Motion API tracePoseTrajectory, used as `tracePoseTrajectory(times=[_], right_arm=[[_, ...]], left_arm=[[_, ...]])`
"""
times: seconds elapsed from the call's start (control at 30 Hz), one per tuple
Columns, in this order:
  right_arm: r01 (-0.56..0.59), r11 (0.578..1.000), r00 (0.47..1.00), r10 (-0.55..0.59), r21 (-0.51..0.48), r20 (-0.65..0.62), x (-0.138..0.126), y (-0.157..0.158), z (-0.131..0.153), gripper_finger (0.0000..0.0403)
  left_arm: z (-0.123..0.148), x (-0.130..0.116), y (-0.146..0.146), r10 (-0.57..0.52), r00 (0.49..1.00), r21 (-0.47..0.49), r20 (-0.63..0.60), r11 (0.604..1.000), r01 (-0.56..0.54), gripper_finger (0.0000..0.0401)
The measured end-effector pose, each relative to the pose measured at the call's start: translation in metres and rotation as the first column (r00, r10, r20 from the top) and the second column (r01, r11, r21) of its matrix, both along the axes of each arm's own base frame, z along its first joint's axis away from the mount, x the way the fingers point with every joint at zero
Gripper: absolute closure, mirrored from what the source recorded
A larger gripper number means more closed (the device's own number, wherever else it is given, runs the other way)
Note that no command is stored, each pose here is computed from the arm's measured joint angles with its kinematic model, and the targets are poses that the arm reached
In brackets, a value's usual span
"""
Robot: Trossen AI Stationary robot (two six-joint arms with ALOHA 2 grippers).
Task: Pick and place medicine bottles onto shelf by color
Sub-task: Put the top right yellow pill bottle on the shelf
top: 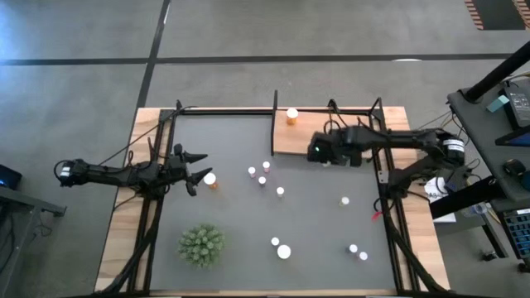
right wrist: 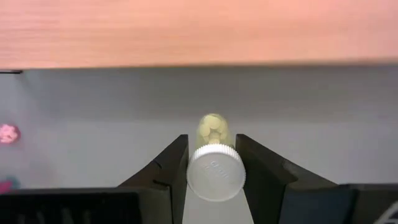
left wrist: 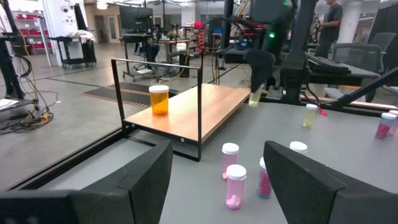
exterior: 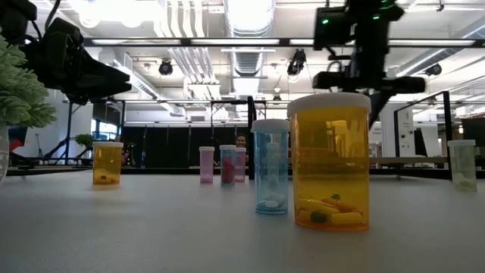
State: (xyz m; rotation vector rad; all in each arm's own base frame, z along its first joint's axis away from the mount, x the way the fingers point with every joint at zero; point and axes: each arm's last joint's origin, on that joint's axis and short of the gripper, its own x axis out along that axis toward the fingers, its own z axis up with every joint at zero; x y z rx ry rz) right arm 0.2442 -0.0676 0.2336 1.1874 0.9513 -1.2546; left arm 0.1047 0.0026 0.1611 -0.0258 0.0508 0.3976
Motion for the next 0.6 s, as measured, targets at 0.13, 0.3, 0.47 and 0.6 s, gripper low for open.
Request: tracePoseTrajectory(times=[0.13, 0.3, 0.47, 0.6], right_arm=[[-0.128, 0.992, 0.989, 0.129, 0.024, -0.075, 0.019, -0.023, 0.009, 0.0288], [-0.326, 0.945, 0.940, 0.325, 0.006, -0.103, 0.041, -0.053, 0.018, 0.0294], [-0.416, 0.909, 0.899, 0.414, 0.016, -0.143, 0.047, -0.089, 0.017, 0.0294], [-0.448, 0.894, 0.885, 0.447, 0.030, -0.132, 0.046, -0.125, 0.015, 0.0294]], left_arm=[[0.000, 0.000, 0.000, 0.000, 1.000, 0.000, 0.000, 1.000, 0.000, 0.0163], [0.000, 0.000, 0.000, 0.000, 1.000, 0.000, 0.000, 1.000, 0.000, 0.0163], [0.000, 0.000, 0.000, 0.000, 1.000, 0.000, 0.000, 1.000, 0.000, 0.0163], [0.000, 0.000, 0.000, 0.000, 1.000, 0.000, 0.000, 1.000, 0.000, 0.0163]])
